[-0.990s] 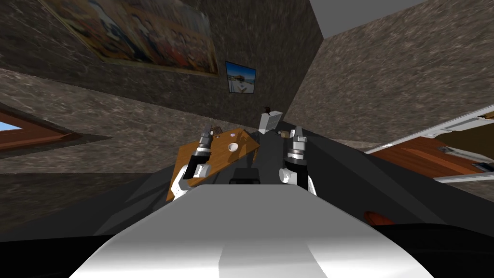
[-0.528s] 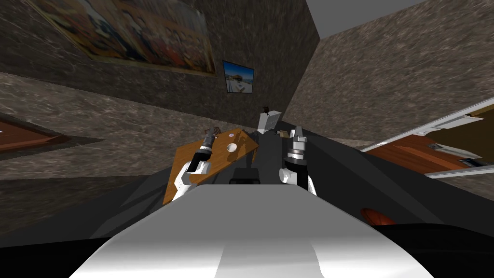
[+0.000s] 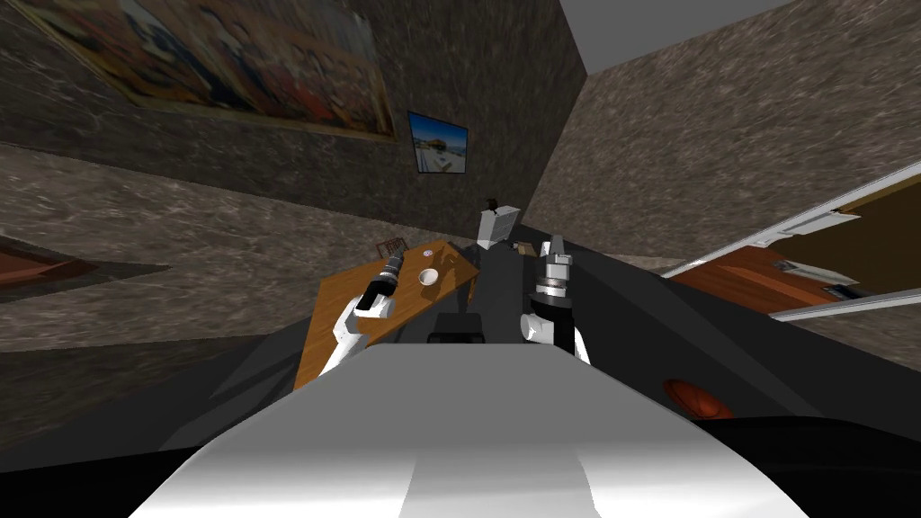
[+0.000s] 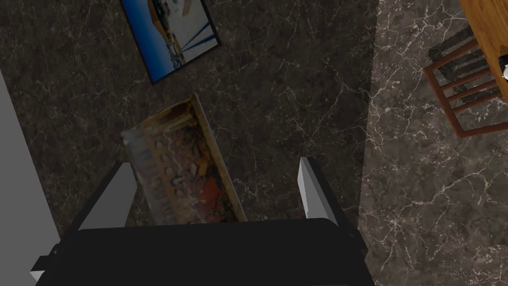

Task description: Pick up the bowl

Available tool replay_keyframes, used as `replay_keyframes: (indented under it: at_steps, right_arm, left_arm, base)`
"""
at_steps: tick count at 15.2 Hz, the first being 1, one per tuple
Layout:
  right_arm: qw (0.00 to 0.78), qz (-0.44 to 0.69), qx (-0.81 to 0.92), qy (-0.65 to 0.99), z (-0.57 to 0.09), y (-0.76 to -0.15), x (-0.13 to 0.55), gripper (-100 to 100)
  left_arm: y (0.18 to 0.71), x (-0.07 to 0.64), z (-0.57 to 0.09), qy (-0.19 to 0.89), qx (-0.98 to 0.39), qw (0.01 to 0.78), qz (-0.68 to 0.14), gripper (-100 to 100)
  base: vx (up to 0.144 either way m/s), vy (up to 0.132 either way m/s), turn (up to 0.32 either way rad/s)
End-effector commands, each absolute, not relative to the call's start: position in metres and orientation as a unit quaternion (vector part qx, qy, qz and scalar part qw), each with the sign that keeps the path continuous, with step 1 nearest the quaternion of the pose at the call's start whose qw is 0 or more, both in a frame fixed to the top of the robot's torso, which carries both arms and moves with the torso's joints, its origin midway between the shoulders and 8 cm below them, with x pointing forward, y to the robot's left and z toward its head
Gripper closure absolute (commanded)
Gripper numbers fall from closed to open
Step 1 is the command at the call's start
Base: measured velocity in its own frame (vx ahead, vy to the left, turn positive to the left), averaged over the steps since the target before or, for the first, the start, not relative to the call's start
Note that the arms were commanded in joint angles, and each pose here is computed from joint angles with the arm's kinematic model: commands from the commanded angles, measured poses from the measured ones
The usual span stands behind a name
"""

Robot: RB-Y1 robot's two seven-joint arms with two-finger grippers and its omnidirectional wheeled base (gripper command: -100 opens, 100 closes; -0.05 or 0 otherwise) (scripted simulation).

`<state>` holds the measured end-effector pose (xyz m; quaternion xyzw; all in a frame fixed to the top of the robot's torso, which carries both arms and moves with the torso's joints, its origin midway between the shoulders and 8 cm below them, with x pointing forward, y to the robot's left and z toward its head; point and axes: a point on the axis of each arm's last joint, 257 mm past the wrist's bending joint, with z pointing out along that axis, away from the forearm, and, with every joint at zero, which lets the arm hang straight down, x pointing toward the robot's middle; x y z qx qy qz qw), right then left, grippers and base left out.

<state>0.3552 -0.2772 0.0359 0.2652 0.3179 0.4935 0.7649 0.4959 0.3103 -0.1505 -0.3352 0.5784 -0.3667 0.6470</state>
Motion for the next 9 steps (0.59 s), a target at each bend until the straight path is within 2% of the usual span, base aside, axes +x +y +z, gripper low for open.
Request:
replay_keyframes:
  at_steps: [1, 9]
  right_arm:
    - [0.765, 0.493, 0.265, 0.318, 0.036, -0.277, 0.355, 0]
    - [0.765, 0.493, 0.265, 0.318, 0.036, -0.277, 0.355, 0]
  left_arm:
    - [0.318, 0.497, -0.162, 0.590, -0.345, 0.637, -0.355, -100]
    - [0.347, 0.515, -0.229, 0.649, -0.392, 0.584, -0.291, -100]
  base:
    - [0.013, -0.010, -0.025]
    - [0.020, -0.014, -0.052]
